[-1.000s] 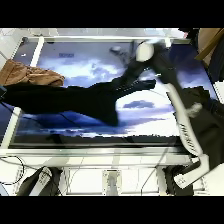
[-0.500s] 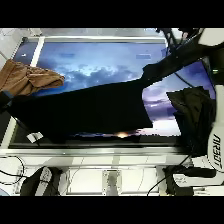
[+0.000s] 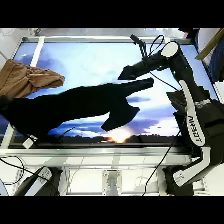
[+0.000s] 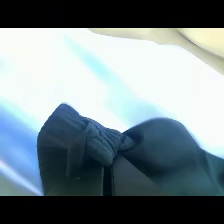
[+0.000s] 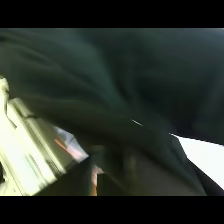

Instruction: Fold the clothes and pants, and hang the long-sleeved shirts on hangers.

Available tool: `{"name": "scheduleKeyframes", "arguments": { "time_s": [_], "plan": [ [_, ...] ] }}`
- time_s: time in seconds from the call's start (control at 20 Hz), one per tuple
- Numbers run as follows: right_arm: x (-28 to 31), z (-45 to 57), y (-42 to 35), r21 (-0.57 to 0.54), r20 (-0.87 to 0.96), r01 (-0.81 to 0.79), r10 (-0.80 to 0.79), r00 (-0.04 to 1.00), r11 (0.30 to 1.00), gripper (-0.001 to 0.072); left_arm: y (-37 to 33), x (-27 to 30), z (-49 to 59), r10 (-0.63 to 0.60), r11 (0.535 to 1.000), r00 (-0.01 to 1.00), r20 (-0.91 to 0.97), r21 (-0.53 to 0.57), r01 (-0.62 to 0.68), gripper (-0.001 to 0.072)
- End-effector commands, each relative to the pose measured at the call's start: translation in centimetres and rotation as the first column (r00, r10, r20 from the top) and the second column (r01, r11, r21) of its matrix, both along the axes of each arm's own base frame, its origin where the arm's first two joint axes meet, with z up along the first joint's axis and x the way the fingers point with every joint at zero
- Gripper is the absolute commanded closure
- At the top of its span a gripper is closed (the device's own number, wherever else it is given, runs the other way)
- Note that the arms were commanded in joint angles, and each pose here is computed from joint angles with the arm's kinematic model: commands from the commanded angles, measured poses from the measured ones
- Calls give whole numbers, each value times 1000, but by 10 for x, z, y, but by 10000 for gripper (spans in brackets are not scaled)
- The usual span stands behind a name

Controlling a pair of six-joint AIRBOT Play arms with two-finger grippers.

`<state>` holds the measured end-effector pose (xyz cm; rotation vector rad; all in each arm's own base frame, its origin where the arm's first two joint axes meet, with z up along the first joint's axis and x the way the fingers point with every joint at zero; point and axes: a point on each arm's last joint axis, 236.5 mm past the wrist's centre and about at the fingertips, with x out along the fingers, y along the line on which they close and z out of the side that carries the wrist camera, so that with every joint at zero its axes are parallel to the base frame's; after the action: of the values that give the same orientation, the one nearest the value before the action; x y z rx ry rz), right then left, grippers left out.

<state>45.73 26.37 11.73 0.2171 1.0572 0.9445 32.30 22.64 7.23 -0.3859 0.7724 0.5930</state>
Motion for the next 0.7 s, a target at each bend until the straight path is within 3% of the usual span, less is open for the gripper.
{"name": "scheduleKeyframes", "arguments": {
  "time_s": [0.0, 0.05, 0.1, 0.15, 0.2, 0.3, 0.4, 0.5, 0.55, 0.65],
  "plan": [
    [-9, -5, -6, -1, -73, -26, 26, 997, 1000, 380, 4, 11, 6, 13, 1000, 998, 56, 6, -13, 687],
    [-16, -17, -27, -93, -120, -22, 11, 993, 995, 379, 4, 11, 5, 12, 1000, 998, 54, 4, -13, 606],
    [-25, -31, -55, -210, -168, -19, -17, 986, 977, 380, 3, 11, 6, 12, 1000, 998, 54, 4, -13, 306],
    [-35, -44, -86, -328, -211, -20, -53, 976, 945, 380, 2, 9, 5, 11, 1000, 999, 45, -2, -11, 71],
    [-44, -53, -114, -424, -242, -22, -90, 966, 905, 380, -1, 3, 3, 8, 1000, 1000, 19, -8, -8, 46],
    [-46, -66, -146, -498, -245, 24, -167, 955, 867, 380, 3, -19, -1, 10, 1000, 997, -74, 23, -8, 46],
    [-38, -86, -156, -483, -252, 129, -279, 927, 866, 365, 10, -48, -7, 45, 999, 986, -162, 23, -42, 46],
    [-31, -115, -153, -464, -283, 217, -375, 883, 859, 200, 15, -75, -21, 93, 995, 968, -233, -25, -101, 46],
    [-29, -128, -141, -435, -305, 234, -387, 870, 869, 170, 18, -87, -29, 117, 990, 959, -257, -45, -133, 46],
    [-26, -154, -109, -362, -354, 248, -379, 855, 898, 170, 20, -107, -47, 152, 981, 943, -296, -75, -182, 46]
  ]
}}
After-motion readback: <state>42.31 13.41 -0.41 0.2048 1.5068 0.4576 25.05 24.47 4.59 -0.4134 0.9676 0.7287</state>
